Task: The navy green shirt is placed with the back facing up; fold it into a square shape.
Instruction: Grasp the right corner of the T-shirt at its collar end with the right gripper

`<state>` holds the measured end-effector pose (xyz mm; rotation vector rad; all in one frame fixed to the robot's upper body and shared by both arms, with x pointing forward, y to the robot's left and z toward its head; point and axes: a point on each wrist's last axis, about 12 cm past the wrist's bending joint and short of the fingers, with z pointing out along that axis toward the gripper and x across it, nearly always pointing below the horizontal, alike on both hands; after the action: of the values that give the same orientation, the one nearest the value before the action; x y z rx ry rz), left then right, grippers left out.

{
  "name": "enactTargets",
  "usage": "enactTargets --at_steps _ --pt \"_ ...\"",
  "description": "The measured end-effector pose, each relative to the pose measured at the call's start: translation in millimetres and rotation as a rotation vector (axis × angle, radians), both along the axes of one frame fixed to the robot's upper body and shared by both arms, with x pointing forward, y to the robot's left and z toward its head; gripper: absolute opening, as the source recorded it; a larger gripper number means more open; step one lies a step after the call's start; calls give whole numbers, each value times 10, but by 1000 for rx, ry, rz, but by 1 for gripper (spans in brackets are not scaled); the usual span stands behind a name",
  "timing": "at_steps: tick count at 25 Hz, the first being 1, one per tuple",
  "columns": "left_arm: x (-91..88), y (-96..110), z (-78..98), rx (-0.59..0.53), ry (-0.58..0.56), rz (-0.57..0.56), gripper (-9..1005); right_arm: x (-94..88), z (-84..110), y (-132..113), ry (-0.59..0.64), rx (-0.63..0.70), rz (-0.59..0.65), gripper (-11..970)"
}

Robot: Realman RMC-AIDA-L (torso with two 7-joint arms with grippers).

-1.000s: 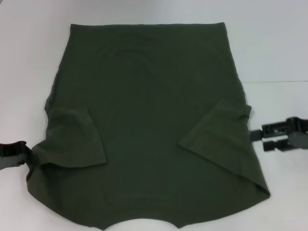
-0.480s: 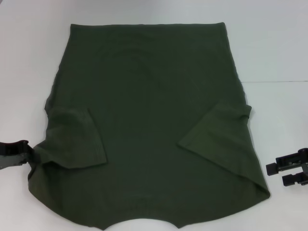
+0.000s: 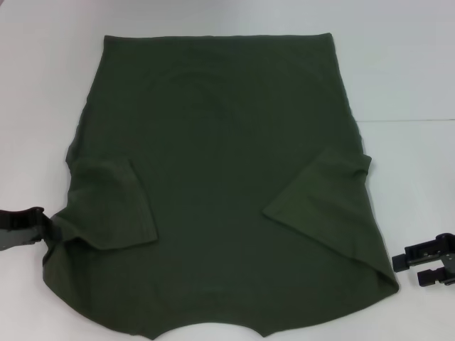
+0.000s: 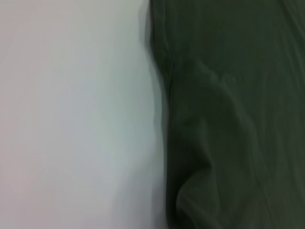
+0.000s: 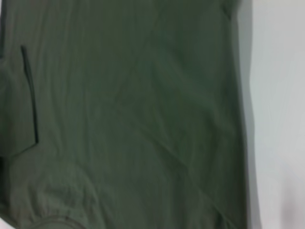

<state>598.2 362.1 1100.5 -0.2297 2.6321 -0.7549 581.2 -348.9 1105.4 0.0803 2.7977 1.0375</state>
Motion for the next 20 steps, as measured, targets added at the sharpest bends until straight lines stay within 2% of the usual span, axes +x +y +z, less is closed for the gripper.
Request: enactTargets --at_steps 20 --pt "22 -22 9 -8 -12 5 3 37 -161 196 -31 -37 21 778"
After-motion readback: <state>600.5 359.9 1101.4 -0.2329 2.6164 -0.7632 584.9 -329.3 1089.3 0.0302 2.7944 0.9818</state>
